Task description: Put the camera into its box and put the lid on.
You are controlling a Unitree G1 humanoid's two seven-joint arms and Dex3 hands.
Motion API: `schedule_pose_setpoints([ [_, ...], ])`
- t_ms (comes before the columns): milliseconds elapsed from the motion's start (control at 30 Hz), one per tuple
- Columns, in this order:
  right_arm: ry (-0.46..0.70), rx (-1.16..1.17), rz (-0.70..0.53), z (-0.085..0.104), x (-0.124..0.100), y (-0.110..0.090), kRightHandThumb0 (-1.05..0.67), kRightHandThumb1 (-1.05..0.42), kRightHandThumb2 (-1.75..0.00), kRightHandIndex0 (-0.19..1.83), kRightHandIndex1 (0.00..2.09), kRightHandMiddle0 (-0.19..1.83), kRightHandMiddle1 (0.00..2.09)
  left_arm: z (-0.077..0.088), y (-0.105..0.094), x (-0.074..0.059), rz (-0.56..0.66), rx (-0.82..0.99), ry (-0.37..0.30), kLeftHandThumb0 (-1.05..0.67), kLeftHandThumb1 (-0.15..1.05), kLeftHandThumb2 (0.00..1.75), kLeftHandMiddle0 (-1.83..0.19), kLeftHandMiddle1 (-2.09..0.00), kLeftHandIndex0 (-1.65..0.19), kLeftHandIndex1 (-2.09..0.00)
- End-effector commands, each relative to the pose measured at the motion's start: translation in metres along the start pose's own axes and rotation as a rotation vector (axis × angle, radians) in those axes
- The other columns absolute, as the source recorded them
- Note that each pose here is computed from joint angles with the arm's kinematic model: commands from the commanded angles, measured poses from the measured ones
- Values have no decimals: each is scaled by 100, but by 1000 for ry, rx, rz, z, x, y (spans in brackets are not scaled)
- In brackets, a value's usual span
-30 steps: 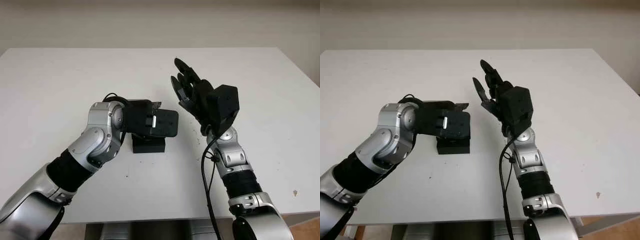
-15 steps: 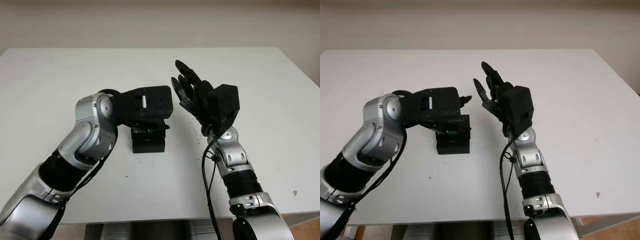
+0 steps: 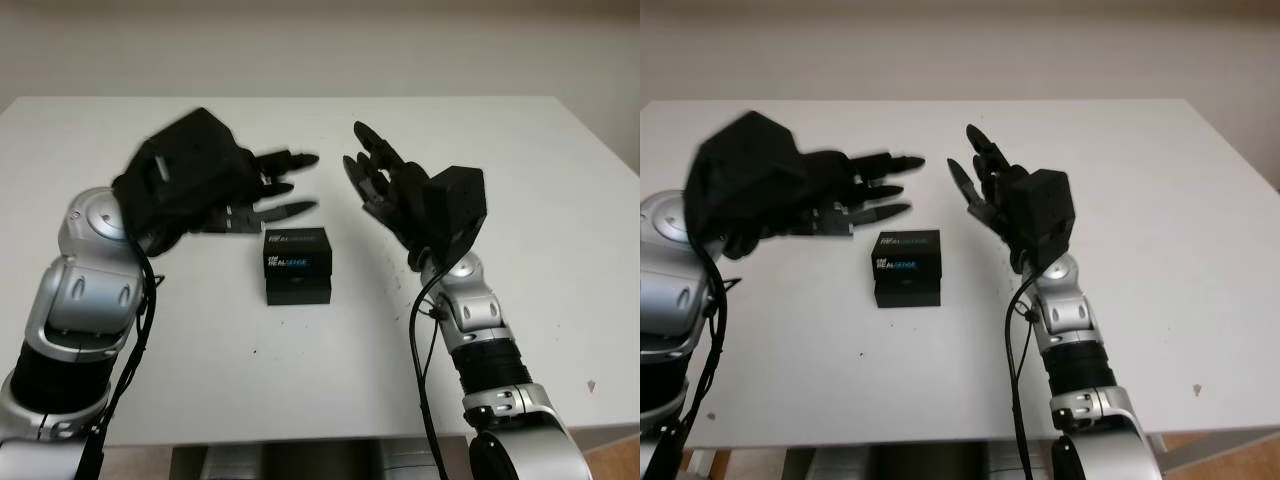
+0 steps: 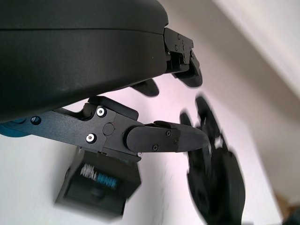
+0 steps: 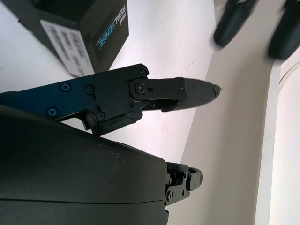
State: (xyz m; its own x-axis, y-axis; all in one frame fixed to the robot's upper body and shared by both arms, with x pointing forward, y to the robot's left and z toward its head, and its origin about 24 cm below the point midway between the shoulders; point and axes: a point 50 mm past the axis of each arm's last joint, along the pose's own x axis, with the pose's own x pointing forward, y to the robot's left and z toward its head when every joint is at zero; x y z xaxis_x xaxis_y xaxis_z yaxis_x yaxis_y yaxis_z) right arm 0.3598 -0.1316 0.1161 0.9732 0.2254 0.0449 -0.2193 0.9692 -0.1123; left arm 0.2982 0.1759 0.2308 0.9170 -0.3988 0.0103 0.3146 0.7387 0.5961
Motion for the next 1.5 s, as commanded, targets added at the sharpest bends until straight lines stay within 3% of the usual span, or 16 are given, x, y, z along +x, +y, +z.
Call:
schedule_pose_setpoints([
  [0, -49, -41, -6, 15, 3, -12, -66, -105, -16, 10, 8, 10, 12, -9, 8, -4, 76, 2, -24, -49, 105, 21, -6, -121, 0, -111],
  [67, -62, -80, 1, 23, 4, -19, -69, -104, -11, 16, 11, 13, 12, -14, 15, -6, 117, 10, -42, -51, 105, 16, 4, -114, 8, -114],
  [133, -71, -94, 8, 31, 5, -24, -72, -103, -8, 19, 12, 14, 13, -19, 22, -6, 137, 47, -39, -55, 105, 11, 4, -94, 11, -106],
  [233, -84, -105, 16, 40, 7, -30, -71, -102, -6, 19, 11, 15, 13, -27, 32, -1, 139, 112, -17, -65, 105, 9, -13, -33, 4, -61],
  [300, -91, -110, 27, 44, 7, -33, -68, -102, -6, 17, 10, 14, 12, -32, 39, 7, 117, 116, -17, -71, 102, 6, -12, -12, 3, -37],
  [367, -95, -115, 36, 47, 8, -34, -66, -102, -6, 17, 9, 13, 12, -36, 45, 17, 71, 143, -16, -78, 100, 5, -8, -6, 4, -27],
  [533, -95, -180, 42, 52, 10, -37, -67, -102, -6, 19, 10, 15, 13, -34, 56, 42, -113, 342, 60, -94, 98, 5, 0, -3, 6, -16],
  [767, -101, -296, 65, 65, 13, -45, -65, -103, -6, 20, 10, 14, 14, -3, 51, 74, -347, 571, 210, -92, 93, 4, -4, -5, 10, -11],
  [867, -104, -329, 80, 71, 14, -47, -63, -102, -5, 20, 10, 15, 16, 13, 46, 84, -437, 627, 255, -94, 96, 6, -3, -5, 11, -9],
  [1033, -104, -350, 88, 69, 15, -48, -65, -102, -5, 19, 10, 12, 18, 25, 36, 93, -537, 684, 278, -103, 101, 7, 11, -1, 15, -6],
  [1200, -90, -363, 80, 66, 15, -49, -65, -102, -6, 19, 9, 11, 19, 26, 28, 99, -611, 657, 281, -98, 101, 5, 13, -3, 15, -6],
  [1467, -74, -347, 57, 62, 14, -49, -65, -103, -6, 17, 8, 9, 19, 21, 15, 104, -692, 674, 311, -105, 102, 5, 18, -1, 17, -5],
])
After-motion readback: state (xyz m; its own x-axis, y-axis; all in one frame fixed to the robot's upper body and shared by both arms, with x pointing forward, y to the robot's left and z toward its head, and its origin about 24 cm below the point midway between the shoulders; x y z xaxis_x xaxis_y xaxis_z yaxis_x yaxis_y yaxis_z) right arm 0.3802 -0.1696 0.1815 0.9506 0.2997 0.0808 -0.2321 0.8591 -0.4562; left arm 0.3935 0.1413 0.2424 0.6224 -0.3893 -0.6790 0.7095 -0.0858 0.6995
